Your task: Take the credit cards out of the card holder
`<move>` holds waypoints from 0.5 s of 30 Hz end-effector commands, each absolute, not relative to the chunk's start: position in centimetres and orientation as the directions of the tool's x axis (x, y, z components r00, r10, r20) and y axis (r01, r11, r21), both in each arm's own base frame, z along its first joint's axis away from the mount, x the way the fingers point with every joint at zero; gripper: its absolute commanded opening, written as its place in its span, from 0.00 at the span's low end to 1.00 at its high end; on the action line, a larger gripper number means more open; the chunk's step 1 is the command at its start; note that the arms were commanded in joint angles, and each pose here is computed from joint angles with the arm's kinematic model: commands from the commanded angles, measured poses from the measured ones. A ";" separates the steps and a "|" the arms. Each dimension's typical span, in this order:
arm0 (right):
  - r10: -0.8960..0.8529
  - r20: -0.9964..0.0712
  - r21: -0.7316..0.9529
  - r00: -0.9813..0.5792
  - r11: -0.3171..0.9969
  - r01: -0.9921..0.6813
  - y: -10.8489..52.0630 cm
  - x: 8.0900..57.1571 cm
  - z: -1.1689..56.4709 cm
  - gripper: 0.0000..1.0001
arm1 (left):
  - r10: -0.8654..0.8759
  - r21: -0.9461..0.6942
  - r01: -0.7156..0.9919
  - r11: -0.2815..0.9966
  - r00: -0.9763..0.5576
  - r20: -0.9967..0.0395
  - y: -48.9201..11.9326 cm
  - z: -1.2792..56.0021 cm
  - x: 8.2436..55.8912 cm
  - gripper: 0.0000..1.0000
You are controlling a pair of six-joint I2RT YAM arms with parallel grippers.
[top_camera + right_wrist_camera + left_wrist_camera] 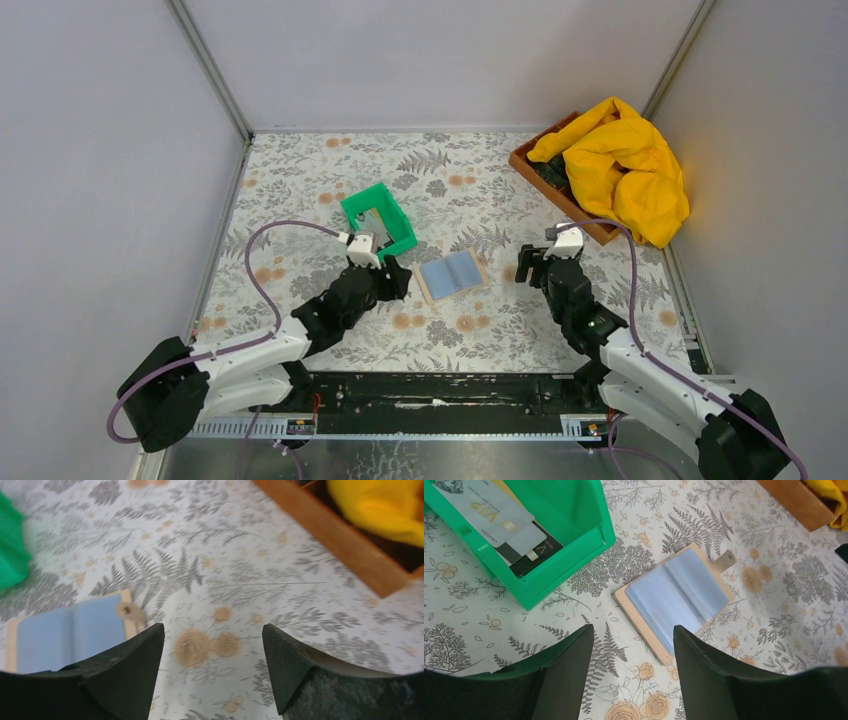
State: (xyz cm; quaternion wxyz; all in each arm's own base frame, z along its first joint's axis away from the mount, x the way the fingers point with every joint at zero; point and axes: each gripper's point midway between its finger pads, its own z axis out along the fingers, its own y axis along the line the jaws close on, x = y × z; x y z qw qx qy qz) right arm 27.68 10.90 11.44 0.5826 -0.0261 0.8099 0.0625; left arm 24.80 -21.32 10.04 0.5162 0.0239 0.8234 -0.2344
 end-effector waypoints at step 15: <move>0.069 -0.995 0.042 -0.071 0.945 0.323 -2.0 32.4 10.5 0.97 | -0.250 -0.373 0.311 0.874 -0.372 -0.894 -20.7 12.4 25.1 0.67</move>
